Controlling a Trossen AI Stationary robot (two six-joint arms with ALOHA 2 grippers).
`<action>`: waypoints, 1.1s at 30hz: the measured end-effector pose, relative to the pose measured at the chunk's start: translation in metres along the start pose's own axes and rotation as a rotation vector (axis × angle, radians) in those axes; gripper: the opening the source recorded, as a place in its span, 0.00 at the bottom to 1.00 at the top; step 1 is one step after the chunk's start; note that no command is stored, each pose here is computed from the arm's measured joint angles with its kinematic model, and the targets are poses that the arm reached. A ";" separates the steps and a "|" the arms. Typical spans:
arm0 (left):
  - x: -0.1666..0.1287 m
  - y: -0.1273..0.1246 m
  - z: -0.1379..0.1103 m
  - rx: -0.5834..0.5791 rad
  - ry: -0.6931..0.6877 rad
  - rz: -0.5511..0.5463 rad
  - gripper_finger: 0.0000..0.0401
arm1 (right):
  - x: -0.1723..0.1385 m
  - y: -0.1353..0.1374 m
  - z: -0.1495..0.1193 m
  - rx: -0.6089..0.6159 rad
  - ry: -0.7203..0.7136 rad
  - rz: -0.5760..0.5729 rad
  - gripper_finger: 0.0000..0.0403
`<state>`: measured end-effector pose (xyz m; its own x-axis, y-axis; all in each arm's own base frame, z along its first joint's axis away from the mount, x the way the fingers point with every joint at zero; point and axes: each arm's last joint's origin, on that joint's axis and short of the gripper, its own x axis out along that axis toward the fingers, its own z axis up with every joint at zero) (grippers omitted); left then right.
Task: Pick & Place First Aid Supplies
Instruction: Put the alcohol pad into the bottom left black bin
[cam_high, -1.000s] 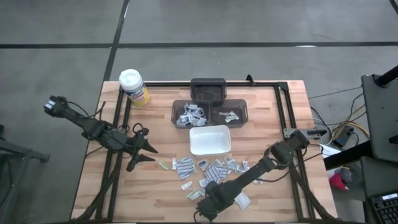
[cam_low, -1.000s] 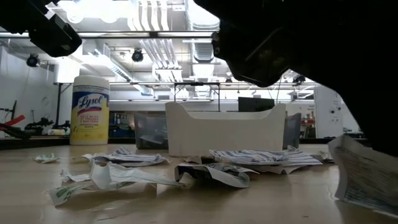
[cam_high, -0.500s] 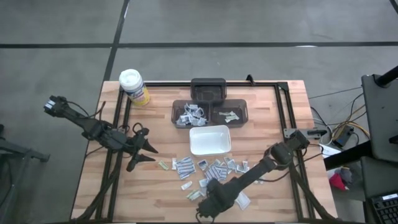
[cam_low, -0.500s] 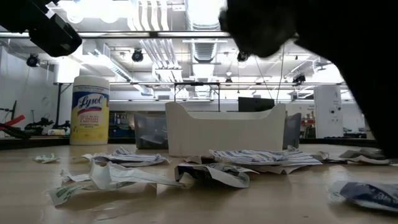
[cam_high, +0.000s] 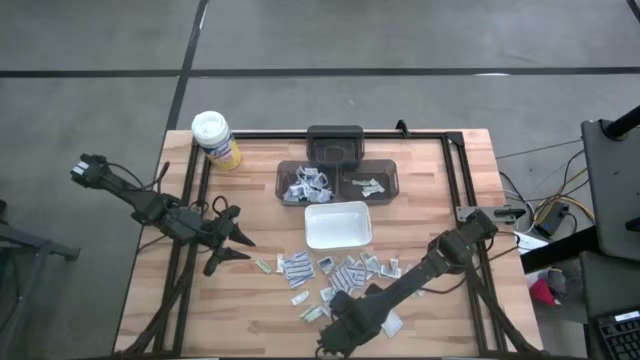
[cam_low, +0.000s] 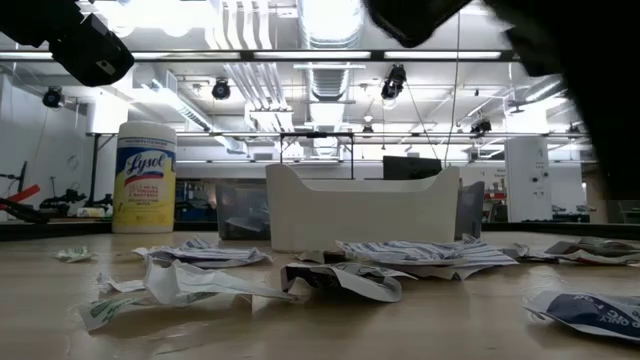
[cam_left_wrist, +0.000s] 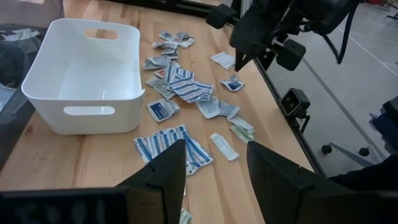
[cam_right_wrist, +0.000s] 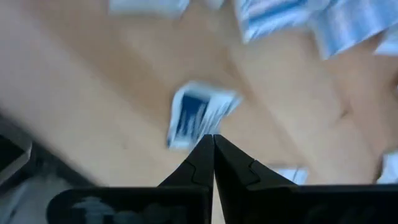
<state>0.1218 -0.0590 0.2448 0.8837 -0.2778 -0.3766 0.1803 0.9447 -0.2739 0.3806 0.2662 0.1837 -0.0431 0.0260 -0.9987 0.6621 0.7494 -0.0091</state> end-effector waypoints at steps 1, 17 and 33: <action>0.000 0.000 0.000 0.000 0.000 0.000 0.41 | 0.001 0.001 -0.002 -0.007 0.023 0.010 0.03; 0.000 0.000 0.000 -0.008 0.001 0.000 0.41 | 0.025 -0.001 -0.005 0.070 0.068 0.003 0.34; 0.000 0.000 0.000 -0.027 0.001 0.000 0.41 | 0.042 -0.007 -0.004 0.114 0.074 -0.029 0.33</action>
<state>0.1219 -0.0590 0.2447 0.8834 -0.2781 -0.3773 0.1686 0.9397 -0.2977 0.3710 0.2647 0.1424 -0.1155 0.0574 -0.9916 0.7404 0.6705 -0.0474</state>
